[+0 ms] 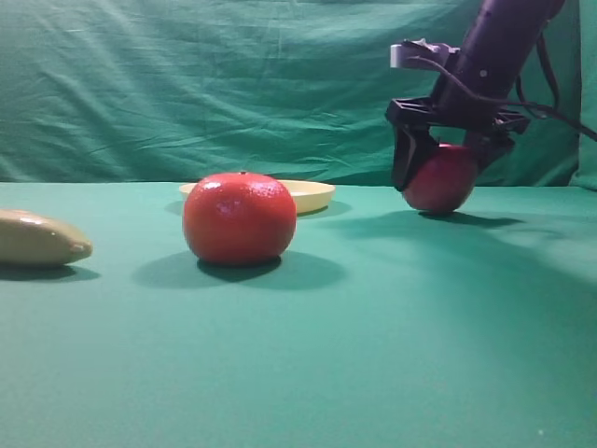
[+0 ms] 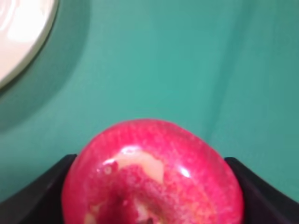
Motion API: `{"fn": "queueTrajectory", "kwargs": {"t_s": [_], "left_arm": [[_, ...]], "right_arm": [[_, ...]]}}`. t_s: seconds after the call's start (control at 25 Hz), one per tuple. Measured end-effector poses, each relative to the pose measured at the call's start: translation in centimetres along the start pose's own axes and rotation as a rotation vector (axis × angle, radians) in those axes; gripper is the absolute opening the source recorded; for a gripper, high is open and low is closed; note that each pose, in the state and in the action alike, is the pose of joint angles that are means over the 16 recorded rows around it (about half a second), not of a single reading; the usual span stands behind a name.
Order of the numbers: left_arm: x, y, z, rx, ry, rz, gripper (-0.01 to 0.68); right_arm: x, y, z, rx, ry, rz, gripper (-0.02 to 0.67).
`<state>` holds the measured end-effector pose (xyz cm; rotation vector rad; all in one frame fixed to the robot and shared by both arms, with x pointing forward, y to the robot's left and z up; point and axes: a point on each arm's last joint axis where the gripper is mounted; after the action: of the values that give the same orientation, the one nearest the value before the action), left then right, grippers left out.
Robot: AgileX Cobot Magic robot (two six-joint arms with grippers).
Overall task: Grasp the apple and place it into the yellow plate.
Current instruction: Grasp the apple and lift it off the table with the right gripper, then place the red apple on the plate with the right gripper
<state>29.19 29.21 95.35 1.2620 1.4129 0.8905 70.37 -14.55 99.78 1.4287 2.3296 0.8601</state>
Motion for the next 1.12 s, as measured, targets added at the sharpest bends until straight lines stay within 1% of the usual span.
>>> {"fn": "queueTrajectory", "kwargs": {"t_s": [0.16, 0.28, 0.44, 0.6, 0.72, 0.88, 1.0, 1.12], "left_arm": [[0.0, 0.0, 0.0, 0.000, 0.000, 0.000, 0.157], [0.0, 0.0, 0.0, 0.000, 0.000, 0.000, 0.157], [0.0, 0.0, 0.0, 0.000, 0.000, 0.000, 0.157], [0.0, 0.0, 0.0, 0.000, 0.000, 0.000, 0.157], [0.0, 0.0, 0.0, 0.000, 0.000, 0.000, 0.157], [0.0, 0.0, 0.0, 0.000, 0.000, 0.000, 0.157], [0.0, 0.0, 0.0, 0.000, 0.000, 0.000, 0.157], [0.0, 0.0, 0.0, 0.000, 0.000, 0.000, 0.157]], "right_arm": [[2.5, 1.7, -0.1, -0.072, 0.048, -0.041, 0.543], [4.7, 2.4, 0.4, -0.118, 0.077, -0.084, 0.543], [7.5, 2.4, 1.9, -0.149, 0.102, -0.152, 0.543], [9.4, 1.8, 3.8, -0.150, 0.116, -0.200, 0.552], [10.1, 1.2, 5.0, -0.145, 0.121, -0.216, 0.572], [10.4, 0.7, 6.0, -0.136, 0.119, -0.226, 0.605], [10.3, 0.8, 5.9, -0.134, 0.114, -0.237, 0.628], [9.9, 1.3, 4.7, -0.144, 0.102, -0.253, 0.644]]}}
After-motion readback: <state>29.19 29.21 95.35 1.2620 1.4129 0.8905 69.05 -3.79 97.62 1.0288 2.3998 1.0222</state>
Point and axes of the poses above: a point on each arm's last joint axis where the gripper is mounted, z pointing out along that axis toward the gripper, x along the wrist's bending axis when the last joint is at zero, y = z × x, and after that the axes turned 4 degrees about -z, right-handed
